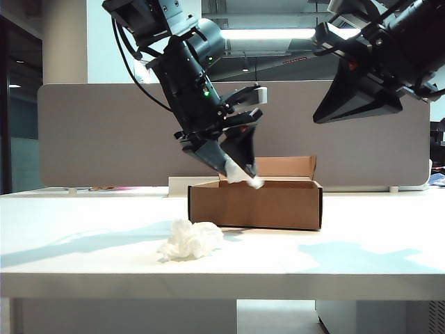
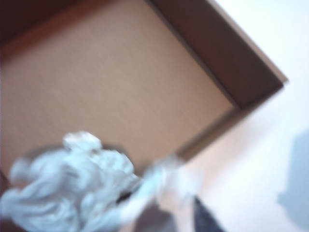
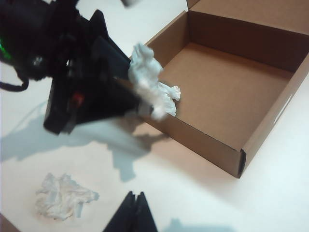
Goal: Pick up all the paper balls on the table and put them in the paper box.
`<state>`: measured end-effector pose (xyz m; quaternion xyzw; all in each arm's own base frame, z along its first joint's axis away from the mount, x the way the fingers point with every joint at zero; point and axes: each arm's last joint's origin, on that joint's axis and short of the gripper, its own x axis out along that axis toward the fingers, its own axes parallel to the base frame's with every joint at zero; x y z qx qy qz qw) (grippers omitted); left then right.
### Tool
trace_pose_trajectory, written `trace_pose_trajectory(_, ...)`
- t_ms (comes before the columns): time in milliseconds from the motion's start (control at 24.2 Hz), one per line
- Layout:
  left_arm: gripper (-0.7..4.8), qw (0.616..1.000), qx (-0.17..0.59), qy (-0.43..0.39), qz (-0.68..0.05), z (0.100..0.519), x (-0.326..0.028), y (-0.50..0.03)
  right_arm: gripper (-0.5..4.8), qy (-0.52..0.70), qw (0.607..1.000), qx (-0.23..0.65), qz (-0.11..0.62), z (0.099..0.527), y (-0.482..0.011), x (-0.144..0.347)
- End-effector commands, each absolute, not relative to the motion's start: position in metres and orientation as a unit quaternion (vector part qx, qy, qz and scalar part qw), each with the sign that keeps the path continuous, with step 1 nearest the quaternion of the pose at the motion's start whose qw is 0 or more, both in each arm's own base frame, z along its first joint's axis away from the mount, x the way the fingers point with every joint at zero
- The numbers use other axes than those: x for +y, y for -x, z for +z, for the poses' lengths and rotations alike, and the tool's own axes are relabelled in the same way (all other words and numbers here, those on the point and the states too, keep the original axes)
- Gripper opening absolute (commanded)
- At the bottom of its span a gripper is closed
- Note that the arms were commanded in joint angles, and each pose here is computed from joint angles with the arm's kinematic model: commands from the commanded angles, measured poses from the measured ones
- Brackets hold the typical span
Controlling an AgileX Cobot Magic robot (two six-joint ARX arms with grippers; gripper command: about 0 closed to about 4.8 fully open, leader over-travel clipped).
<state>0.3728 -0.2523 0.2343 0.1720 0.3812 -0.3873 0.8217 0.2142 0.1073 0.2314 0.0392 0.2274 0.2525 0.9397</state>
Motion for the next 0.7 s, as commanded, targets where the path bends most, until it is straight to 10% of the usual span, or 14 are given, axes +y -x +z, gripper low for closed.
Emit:
trace_pose_trajectory(41,2.73,0.809,0.384,-0.21,-0.393,0.236,-0.254,-0.367,-0.05,-0.044,0.947,0.19,0.256,0.24,-0.217,0.109)
trace_pose_trajectory(619,2.79,0.831,0.303,-0.235,-0.404,0.267,-0.259,-0.378,-0.05,-0.056,0.953,0.193,0.227,0.269,-0.318,0.122)
trace_pose_trajectory(702,3.61,0.819,0.289,-0.254,-0.426,0.267,-0.259,-0.379,-0.05,-0.062,0.948,0.205,0.237,0.265,-0.34,0.121)
